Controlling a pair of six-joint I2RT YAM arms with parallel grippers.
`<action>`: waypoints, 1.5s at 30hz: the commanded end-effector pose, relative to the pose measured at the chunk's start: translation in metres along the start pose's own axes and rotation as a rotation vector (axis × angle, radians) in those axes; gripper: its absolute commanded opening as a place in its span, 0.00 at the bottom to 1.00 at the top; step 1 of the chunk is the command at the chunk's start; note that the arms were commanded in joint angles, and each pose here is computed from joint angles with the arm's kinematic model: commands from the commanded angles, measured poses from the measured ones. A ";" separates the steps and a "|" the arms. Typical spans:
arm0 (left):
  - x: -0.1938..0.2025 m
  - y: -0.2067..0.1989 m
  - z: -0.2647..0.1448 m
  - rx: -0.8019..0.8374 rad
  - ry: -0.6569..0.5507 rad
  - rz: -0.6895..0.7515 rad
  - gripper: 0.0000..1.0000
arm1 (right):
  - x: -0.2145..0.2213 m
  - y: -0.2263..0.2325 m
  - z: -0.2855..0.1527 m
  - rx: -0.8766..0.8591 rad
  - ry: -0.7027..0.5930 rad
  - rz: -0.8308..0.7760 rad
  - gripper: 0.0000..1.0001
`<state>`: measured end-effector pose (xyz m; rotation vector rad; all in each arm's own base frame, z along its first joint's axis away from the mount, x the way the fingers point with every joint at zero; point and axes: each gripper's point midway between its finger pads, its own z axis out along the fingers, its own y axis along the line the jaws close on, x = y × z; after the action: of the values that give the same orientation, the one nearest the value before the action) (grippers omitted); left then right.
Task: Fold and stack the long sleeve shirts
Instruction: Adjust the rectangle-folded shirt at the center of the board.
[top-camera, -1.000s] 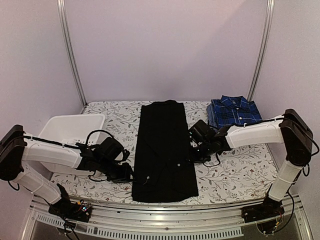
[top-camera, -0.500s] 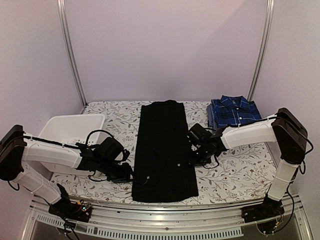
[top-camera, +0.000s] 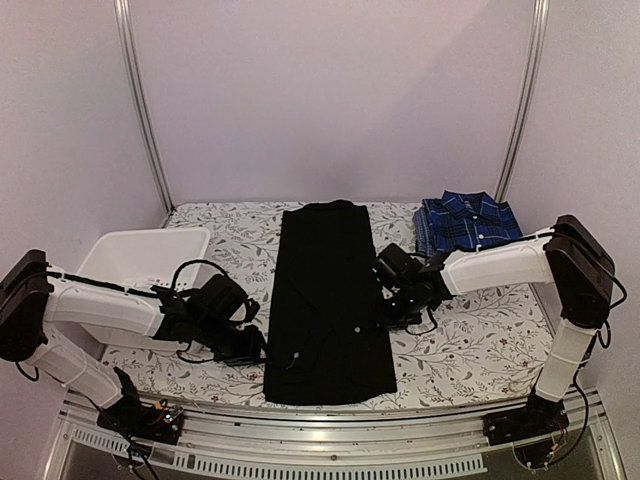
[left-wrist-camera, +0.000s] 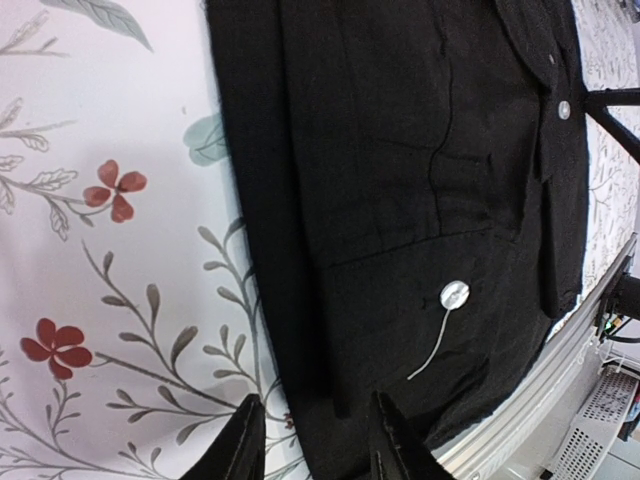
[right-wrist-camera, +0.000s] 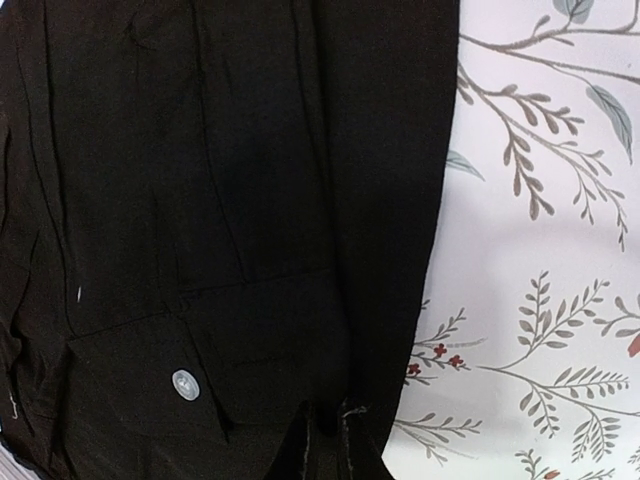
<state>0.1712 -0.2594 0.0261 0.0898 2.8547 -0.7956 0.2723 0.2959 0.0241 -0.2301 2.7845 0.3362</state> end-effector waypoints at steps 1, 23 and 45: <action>0.003 -0.004 -0.002 0.015 -0.001 0.027 0.35 | -0.003 0.006 -0.002 0.006 0.000 -0.011 0.04; 0.005 -0.005 -0.003 0.030 0.001 0.045 0.35 | 0.052 0.027 -0.027 -0.098 0.172 0.003 0.00; 0.003 -0.012 0.001 0.047 0.011 0.079 0.35 | 0.073 0.042 -0.046 -0.125 0.256 -0.008 0.00</action>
<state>0.1683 -0.2622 0.0293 0.1599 2.8352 -0.8300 0.1971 0.3128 0.0376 -0.3194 2.9825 0.4882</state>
